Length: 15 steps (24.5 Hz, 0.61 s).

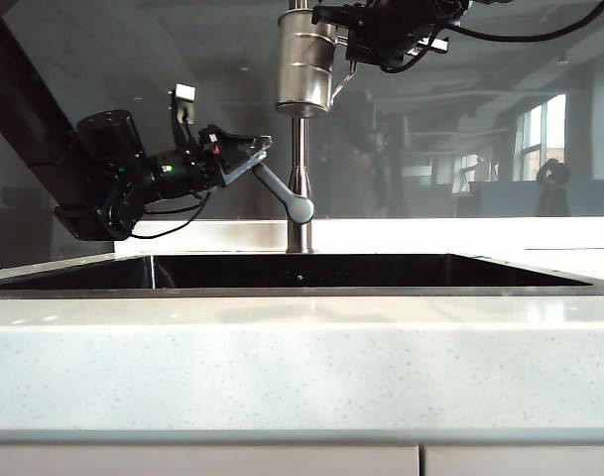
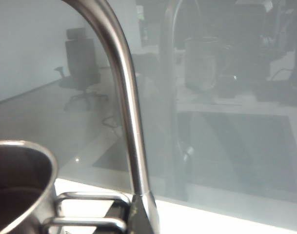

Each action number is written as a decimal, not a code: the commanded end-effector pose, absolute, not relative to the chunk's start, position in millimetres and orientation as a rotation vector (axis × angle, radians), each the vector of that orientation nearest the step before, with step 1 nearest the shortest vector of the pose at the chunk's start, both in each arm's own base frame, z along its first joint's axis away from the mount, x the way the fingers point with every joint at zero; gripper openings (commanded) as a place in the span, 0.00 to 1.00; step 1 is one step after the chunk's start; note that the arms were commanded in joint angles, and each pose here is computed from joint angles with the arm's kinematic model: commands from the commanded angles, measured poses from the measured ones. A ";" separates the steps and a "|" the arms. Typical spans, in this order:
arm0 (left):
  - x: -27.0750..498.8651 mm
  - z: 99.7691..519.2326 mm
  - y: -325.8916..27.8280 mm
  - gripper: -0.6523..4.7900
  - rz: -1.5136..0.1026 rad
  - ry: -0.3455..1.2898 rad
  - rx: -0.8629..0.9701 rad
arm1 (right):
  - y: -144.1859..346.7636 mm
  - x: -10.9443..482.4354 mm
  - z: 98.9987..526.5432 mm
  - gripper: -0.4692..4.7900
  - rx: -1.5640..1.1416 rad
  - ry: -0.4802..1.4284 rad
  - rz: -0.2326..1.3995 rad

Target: Pick up the mug next to the sink, go to the faucet to get some water, pour the water into the sink, and finally put the mug back to its place.

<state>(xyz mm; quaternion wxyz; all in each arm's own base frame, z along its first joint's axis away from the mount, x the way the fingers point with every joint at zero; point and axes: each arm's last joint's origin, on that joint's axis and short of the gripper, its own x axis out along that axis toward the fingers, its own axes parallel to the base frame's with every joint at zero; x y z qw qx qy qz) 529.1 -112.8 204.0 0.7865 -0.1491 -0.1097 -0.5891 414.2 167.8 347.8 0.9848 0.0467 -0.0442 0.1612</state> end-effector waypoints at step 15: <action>529.3 208.9 -111.0 0.57 -1.234 -0.339 -0.193 | 169.3 410.2 359.3 0.09 0.109 -0.136 0.350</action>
